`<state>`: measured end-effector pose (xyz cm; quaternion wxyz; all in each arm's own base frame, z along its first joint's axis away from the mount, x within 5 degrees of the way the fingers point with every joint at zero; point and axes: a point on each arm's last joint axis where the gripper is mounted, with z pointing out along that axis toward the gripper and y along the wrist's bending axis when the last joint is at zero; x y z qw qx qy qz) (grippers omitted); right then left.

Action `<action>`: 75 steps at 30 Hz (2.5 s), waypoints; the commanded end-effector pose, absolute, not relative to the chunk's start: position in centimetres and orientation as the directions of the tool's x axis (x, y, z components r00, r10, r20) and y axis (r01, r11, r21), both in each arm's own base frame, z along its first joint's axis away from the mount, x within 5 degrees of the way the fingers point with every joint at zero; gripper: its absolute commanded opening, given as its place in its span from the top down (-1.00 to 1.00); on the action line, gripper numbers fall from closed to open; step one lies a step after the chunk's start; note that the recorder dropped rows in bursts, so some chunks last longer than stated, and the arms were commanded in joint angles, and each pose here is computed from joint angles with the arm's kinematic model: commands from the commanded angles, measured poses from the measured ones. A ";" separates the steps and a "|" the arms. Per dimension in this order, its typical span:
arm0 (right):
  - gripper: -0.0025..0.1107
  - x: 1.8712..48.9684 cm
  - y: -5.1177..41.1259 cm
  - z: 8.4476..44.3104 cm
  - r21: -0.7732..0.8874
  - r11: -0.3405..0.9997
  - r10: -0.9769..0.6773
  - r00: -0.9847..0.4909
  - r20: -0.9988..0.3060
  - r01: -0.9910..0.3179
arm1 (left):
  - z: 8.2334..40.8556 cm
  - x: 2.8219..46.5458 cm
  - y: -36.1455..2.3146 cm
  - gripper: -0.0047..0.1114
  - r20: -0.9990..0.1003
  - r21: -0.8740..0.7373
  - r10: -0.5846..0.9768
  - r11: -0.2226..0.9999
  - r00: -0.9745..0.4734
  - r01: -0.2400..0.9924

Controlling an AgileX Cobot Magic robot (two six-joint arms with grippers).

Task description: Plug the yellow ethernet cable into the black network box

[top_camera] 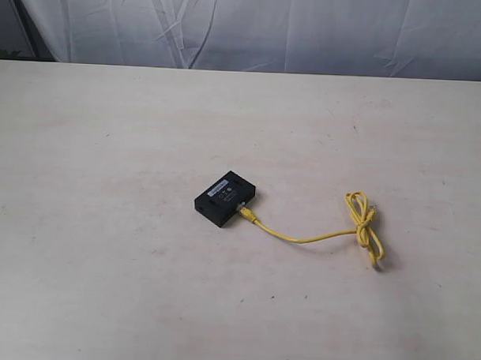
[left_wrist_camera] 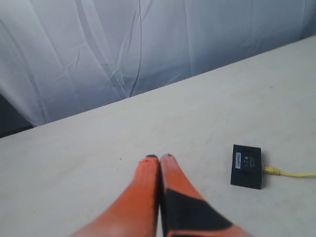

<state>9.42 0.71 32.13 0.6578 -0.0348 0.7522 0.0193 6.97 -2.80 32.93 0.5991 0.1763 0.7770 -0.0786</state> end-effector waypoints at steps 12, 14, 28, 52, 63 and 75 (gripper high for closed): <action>0.97 9.3 0.6 32.0 -0.016 0.997 -0.025 -0.131 -0.991 -0.071 | 26.8 5.6 -0.9 0.92 -0.988 -0.045 -0.023 0.989 -0.153 0.141; 0.97 9.3 0.6 32.0 -0.016 0.997 -0.025 -0.135 -0.991 -0.071 | 25.8 5.6 -0.8 0.92 -0.986 -0.057 -0.038 0.992 -0.161 0.115; 0.97 9.3 0.6 32.0 -0.016 0.997 -0.025 -0.134 -0.991 -0.071 | 19.3 5.2 0.1 0.92 -0.971 -0.054 -0.062 0.998 -0.233 -0.041; 0.97 9.3 0.6 32.1 -0.016 0.997 -0.025 -0.128 -0.991 -0.071 | 18.5 5.4 0.1 0.92 -0.973 -0.047 -0.056 0.998 -0.222 -0.046; 0.97 9.4 0.6 32.1 -0.025 0.997 -0.034 -0.123 -0.992 -0.069 | 18.5 5.4 0.1 0.92 -0.974 -0.041 -0.050 0.998 -0.222 -0.045; 0.97 7.6 0.1 27.7 -0.035 0.999 -0.036 -0.102 -0.994 -0.012 | 18.5 5.4 0.1 0.92 -0.974 -0.041 -0.050 0.998 -0.222 -0.045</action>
